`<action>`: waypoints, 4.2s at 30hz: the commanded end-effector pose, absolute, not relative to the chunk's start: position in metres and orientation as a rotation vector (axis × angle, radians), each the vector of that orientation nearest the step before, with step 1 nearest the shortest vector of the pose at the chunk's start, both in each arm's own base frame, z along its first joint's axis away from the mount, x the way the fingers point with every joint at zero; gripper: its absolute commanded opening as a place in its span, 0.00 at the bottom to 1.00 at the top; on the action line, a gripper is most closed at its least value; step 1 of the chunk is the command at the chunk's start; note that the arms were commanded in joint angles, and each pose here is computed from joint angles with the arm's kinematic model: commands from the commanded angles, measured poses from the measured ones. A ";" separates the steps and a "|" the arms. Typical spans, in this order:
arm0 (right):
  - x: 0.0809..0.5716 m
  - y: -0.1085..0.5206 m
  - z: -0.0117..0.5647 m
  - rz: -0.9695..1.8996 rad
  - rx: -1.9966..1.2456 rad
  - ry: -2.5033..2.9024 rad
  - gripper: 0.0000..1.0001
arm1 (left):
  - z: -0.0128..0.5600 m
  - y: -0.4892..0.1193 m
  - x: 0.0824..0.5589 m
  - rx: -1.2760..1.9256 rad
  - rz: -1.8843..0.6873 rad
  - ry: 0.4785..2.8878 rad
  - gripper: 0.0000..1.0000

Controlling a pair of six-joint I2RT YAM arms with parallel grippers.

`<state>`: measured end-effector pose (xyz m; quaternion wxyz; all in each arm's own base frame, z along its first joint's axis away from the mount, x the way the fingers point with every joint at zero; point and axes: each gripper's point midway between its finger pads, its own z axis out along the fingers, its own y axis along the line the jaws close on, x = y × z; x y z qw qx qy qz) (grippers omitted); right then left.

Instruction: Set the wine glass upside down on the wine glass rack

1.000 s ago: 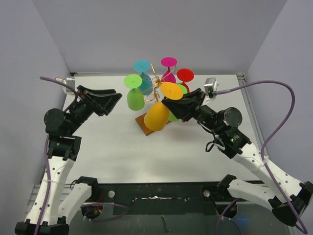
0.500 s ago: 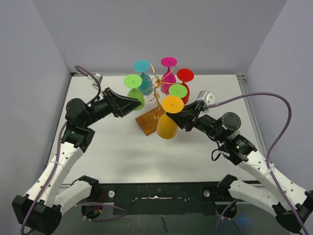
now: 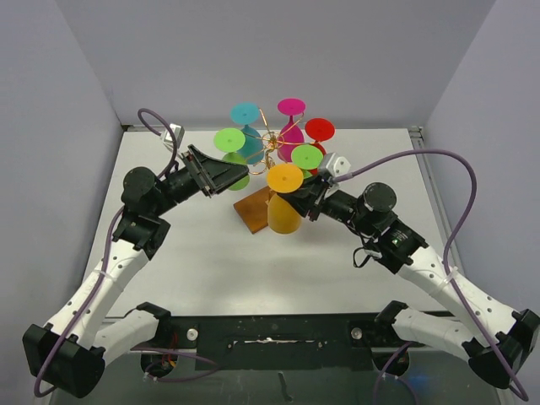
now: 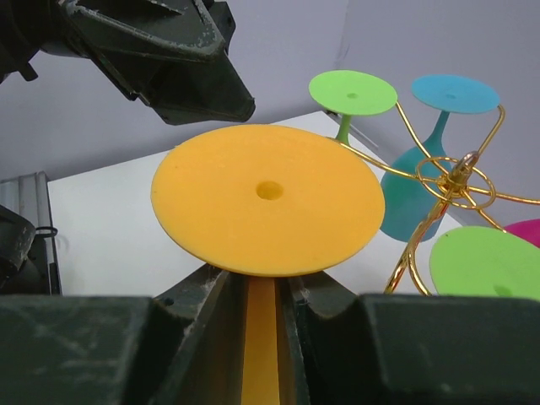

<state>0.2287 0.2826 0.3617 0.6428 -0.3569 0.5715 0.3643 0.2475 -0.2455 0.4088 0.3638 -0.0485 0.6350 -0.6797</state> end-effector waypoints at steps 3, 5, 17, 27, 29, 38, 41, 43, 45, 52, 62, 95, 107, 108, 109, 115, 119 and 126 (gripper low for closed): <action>0.228 0.294 0.409 0.798 -0.842 1.138 0.07 | 0.426 -0.247 0.243 -0.139 -1.814 1.574 0.39; 0.229 0.299 0.409 0.788 -0.857 1.137 0.07 | 0.424 -0.249 0.243 -0.142 -1.822 1.588 0.39; 0.236 0.318 0.394 0.781 -0.895 1.159 0.07 | 0.418 -0.256 0.239 -0.128 -1.894 1.613 0.39; 0.243 0.325 0.387 0.784 -0.888 1.165 0.07 | 0.410 -0.262 0.237 -0.140 -1.938 1.637 0.29; 0.244 0.326 0.385 0.784 -0.892 1.169 0.07 | 0.410 -0.262 0.236 -0.131 -1.939 1.639 0.23; 0.242 0.329 0.377 0.791 -0.917 1.153 0.11 | 0.399 -0.261 0.235 -0.158 -1.931 1.674 0.04; 0.241 0.330 0.375 0.798 -0.914 1.157 0.12 | 0.395 -0.261 0.235 -0.180 -1.936 1.682 0.00; 0.241 0.329 0.375 0.799 -0.905 1.158 0.15 | 0.395 -0.260 0.235 -0.185 -1.934 1.679 0.00; 0.237 0.326 0.376 0.799 -0.902 1.141 0.19 | 0.397 -0.259 0.235 -0.188 -1.930 1.670 0.00; 0.229 0.314 0.374 0.788 -0.878 1.137 0.33 | 0.403 -0.245 0.244 -0.315 -1.809 1.626 0.00; 0.222 0.301 0.368 0.784 -0.860 1.175 0.55 | 0.409 -0.247 0.246 -0.296 -1.768 1.662 0.00; 0.185 0.232 0.408 0.741 -0.677 1.103 0.72 | 0.412 -0.285 0.290 -0.302 -1.769 1.804 0.00; 0.185 0.229 0.407 0.747 -0.656 1.111 0.73 | 0.412 -0.276 0.315 -0.363 -1.628 1.774 0.00; 0.185 0.230 0.407 0.748 -0.655 1.113 0.73 | 0.413 -0.275 0.317 -0.369 -1.623 1.763 0.00; 0.185 0.230 0.407 0.749 -0.655 1.114 0.73 | 0.413 -0.275 0.319 -0.378 -1.617 1.758 0.00; 0.185 0.229 0.407 0.751 -0.646 1.120 0.73 | 0.411 -0.270 0.327 -0.412 -1.596 1.742 0.00; 0.186 0.229 0.407 0.751 -0.642 1.122 0.73 | 0.416 -0.265 0.326 -0.422 -1.600 1.697 0.00; 0.188 0.231 0.406 0.751 -0.643 1.125 0.73 | 0.413 -0.244 0.327 -0.478 -1.530 1.678 0.00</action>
